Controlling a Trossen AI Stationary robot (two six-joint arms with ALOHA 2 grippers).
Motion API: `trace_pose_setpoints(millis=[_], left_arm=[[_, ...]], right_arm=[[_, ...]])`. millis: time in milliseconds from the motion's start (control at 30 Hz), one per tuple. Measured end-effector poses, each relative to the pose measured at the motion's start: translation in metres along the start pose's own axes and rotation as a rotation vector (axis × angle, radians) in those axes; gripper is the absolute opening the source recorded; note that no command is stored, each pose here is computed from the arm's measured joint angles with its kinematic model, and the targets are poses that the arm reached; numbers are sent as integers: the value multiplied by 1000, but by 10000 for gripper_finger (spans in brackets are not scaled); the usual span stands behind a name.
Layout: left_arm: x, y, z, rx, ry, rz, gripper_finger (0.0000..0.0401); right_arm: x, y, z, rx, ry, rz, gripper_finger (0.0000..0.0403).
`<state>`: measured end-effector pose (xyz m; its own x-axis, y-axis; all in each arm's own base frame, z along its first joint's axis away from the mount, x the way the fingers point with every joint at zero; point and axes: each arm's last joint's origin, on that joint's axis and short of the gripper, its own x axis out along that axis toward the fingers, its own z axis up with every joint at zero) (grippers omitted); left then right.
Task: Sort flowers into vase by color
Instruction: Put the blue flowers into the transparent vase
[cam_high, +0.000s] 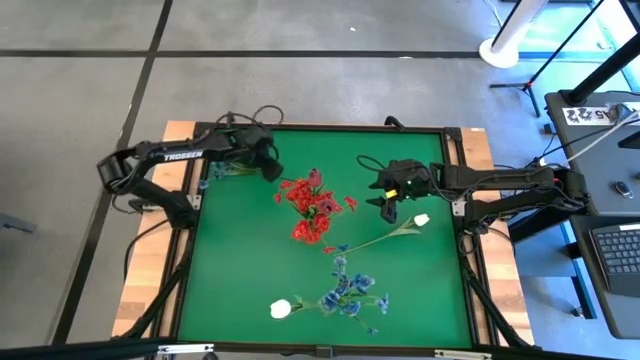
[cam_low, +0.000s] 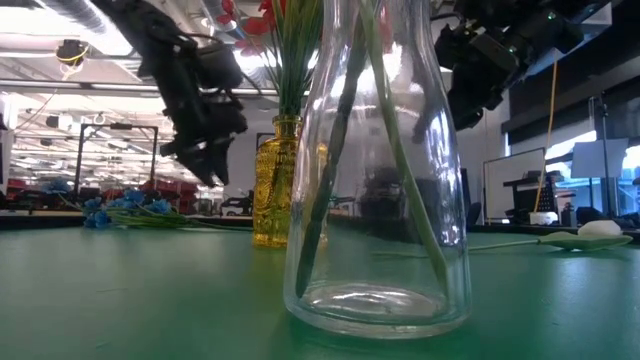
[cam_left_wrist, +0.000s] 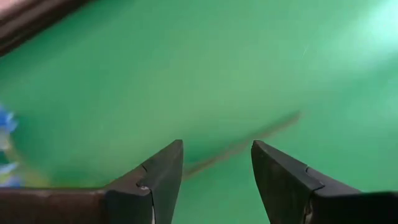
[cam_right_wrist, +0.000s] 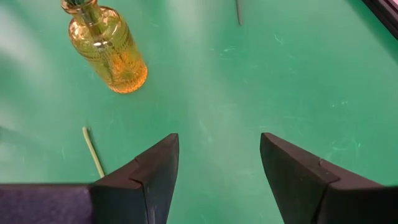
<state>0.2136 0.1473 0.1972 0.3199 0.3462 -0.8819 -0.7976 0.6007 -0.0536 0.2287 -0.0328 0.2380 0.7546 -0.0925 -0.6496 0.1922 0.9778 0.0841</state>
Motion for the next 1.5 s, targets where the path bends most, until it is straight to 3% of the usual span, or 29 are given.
trace_pose_setpoints(millis=[167, 267, 533, 900, 1133, 1500], left_arm=[[10, 11, -15, 178, 255, 184, 186], [16, 16, -22, 250, 370, 215, 186], [25, 10, -19, 483, 338, 334, 186], [27, 6, -16, 607, 318, 245, 186], [33, 8, -8, 554, 244, 159, 186], [65, 12, -20, 587, 424, 200, 183]], right_arm=[[0, 0, 0, 0, 5, 0, 225], [0, 0, 0, 1, 5, 0, 225], [0, 0, 0, 2, -2, 1, 225], [0, 0, 1, -30, -10, 2, 225], [0, 0, 1, -30, -11, 2, 225], [0, 0, 1, 5, -11, 3, 225]])
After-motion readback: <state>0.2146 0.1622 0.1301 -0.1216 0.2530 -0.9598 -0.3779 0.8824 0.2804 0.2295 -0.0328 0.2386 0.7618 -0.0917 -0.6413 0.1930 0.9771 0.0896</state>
